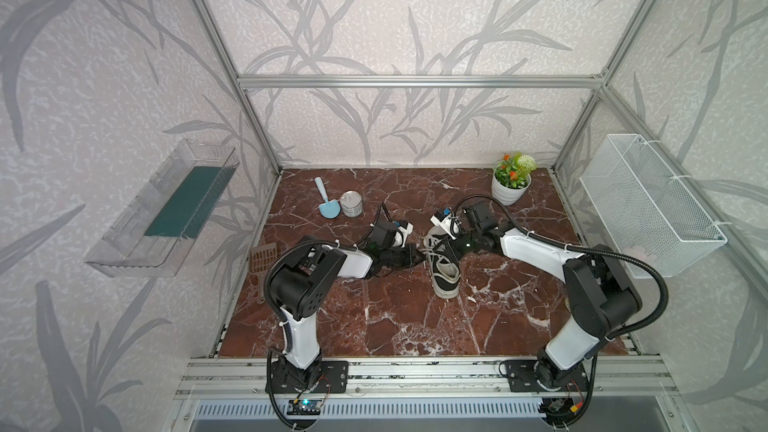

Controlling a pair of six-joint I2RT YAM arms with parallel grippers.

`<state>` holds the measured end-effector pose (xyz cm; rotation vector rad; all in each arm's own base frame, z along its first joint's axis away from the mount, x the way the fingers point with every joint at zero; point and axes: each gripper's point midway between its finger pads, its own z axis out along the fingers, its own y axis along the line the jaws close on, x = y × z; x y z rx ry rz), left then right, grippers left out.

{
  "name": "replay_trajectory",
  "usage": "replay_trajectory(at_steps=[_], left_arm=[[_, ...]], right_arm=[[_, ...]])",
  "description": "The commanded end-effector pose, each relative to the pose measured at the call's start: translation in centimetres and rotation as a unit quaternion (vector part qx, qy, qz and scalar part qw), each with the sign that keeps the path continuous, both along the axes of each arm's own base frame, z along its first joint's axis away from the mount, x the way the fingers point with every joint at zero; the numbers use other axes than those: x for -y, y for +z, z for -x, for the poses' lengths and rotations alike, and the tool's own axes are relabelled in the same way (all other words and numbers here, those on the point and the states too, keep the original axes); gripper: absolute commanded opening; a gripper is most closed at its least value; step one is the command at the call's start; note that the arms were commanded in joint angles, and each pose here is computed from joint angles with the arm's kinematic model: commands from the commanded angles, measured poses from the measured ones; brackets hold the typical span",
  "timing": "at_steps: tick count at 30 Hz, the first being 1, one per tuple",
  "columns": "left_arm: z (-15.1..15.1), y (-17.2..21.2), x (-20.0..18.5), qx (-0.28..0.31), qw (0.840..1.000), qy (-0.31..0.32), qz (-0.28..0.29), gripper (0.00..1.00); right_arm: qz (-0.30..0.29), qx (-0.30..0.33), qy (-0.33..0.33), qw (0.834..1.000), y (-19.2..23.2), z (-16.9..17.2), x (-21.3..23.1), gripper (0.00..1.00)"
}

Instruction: Tie the shoes

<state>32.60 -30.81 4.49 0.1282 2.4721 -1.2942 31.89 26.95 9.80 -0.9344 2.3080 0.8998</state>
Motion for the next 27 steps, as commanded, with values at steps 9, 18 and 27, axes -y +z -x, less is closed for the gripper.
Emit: replay_trajectory(at_steps=[9,18,27], left_arm=[[-2.1,1.2,1.3,0.014,1.000,-0.018,0.007,0.01],[-2.8,2.1,2.1,0.025,0.999,-0.027,0.022,0.01],[-3.0,2.2,2.7,0.022,0.998,-0.034,0.040,0.03]], right_arm=[[-0.076,-0.001,0.041,0.996,1.9,1.7,-0.9,0.00],[-0.057,-0.012,0.062,0.996,1.8,2.3,-0.7,0.02],[-0.051,0.024,0.119,0.991,2.4,4.1,-1.4,0.03]])
